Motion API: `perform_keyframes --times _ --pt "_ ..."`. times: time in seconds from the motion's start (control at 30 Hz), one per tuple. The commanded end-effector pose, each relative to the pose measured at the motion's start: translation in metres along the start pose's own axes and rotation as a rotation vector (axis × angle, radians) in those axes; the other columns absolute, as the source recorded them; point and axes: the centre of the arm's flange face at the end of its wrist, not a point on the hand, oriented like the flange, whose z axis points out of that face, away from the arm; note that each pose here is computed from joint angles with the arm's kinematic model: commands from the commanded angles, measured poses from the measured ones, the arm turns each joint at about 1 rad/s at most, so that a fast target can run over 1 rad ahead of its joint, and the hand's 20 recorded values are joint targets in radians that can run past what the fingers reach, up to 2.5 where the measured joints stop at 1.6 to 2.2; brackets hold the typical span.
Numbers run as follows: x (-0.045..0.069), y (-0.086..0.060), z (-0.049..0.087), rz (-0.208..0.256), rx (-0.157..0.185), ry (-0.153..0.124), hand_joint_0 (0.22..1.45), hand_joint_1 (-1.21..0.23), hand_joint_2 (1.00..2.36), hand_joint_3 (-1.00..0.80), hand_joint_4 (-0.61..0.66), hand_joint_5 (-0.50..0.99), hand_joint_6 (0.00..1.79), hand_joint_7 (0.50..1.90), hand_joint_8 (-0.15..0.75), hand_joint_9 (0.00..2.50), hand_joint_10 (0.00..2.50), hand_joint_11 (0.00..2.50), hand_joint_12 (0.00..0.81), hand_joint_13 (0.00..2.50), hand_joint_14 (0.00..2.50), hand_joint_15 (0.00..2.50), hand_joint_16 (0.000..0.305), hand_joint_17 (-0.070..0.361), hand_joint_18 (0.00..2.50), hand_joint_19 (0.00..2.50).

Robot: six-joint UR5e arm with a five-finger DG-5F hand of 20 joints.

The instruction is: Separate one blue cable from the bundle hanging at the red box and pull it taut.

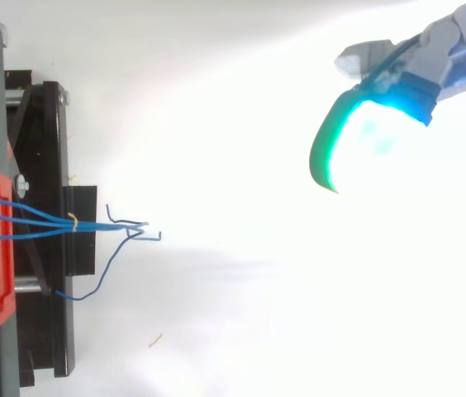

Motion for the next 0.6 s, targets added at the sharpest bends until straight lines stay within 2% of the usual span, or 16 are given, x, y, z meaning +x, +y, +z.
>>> perform_keyframes --times 0.0,0.2,0.57 --pt "0.0 -0.0007 0.0004 0.0 0.001 0.0 0.4 -0.46 1.0 -0.5 0.17 -0.25 0.5 0.76 0.279 0.33 0.0 0.18 0.366 0.09 0.0 0.05 0.056 0.127 0.0 0.02" --pt "0.0009 0.0001 0.0001 0.0 0.0 0.001 0.4 -0.41 1.0 -0.5 0.17 -0.25 0.5 0.76 0.279 0.33 0.0 0.19 0.366 0.1 0.0 0.05 0.056 0.126 0.0 0.03" --pt "0.0 -0.0007 0.0004 0.0 0.001 0.0 0.4 -0.44 1.0 -0.5 0.17 -0.25 0.5 0.76 0.278 0.35 0.0 0.18 0.367 0.12 0.0 0.05 0.055 0.124 0.0 0.03"
